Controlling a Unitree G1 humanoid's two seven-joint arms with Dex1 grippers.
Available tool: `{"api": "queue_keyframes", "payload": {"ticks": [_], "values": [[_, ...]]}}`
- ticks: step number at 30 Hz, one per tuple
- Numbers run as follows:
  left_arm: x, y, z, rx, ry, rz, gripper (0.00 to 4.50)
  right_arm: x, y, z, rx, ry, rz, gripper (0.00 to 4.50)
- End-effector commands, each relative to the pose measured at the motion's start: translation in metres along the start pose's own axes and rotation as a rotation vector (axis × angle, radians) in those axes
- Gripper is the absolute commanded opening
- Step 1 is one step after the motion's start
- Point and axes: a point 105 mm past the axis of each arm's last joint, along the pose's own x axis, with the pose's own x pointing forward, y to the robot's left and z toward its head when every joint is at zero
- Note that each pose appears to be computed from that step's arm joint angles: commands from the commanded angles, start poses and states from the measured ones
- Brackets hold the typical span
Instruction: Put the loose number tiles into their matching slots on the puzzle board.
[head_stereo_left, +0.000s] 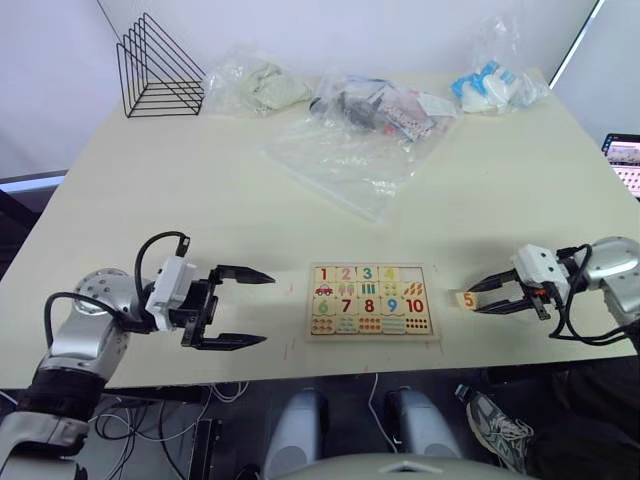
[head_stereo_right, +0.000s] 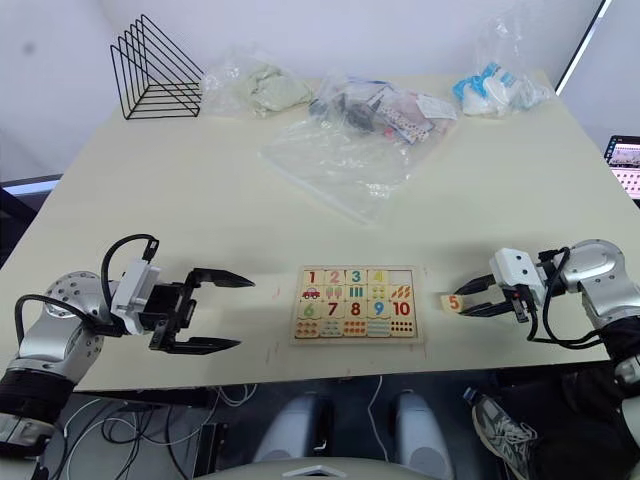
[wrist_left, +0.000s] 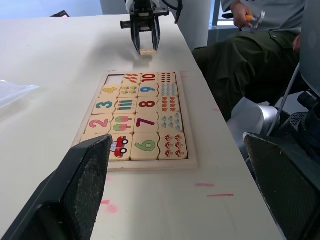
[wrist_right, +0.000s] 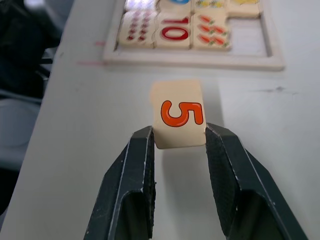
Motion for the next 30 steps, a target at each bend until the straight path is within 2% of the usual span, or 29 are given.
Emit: {"api": "queue_keyframes", "payload": {"ticks": [1, 9, 13, 20, 30], "values": [[-0.002, -0.003, 0.007, 0.033, -0.011, -0.015, 4.50, -0.004, -0.008, 0.018, 0.017, 0.043, -0.086, 0.92], [-0.002, -0.002, 0.008, 0.037, -0.025, 0.010, 4.50, 0.013, -0.010, 0.047, 0.086, 0.122, -0.181, 0.92], [-0.002, -0.001, 0.008, 0.037, -0.030, 0.027, 4.50, 0.020, -0.011, 0.063, 0.119, 0.158, -0.182, 0.92], [0.004, -0.002, 0.010, 0.045, -0.050, 0.057, 4.50, 0.033, -0.024, 0.077, 0.108, 0.310, -0.212, 0.92], [0.003, -0.003, 0.009, 0.040, -0.046, 0.083, 4.50, 0.046, -0.035, 0.085, 0.086, 0.442, -0.193, 0.92]]}}
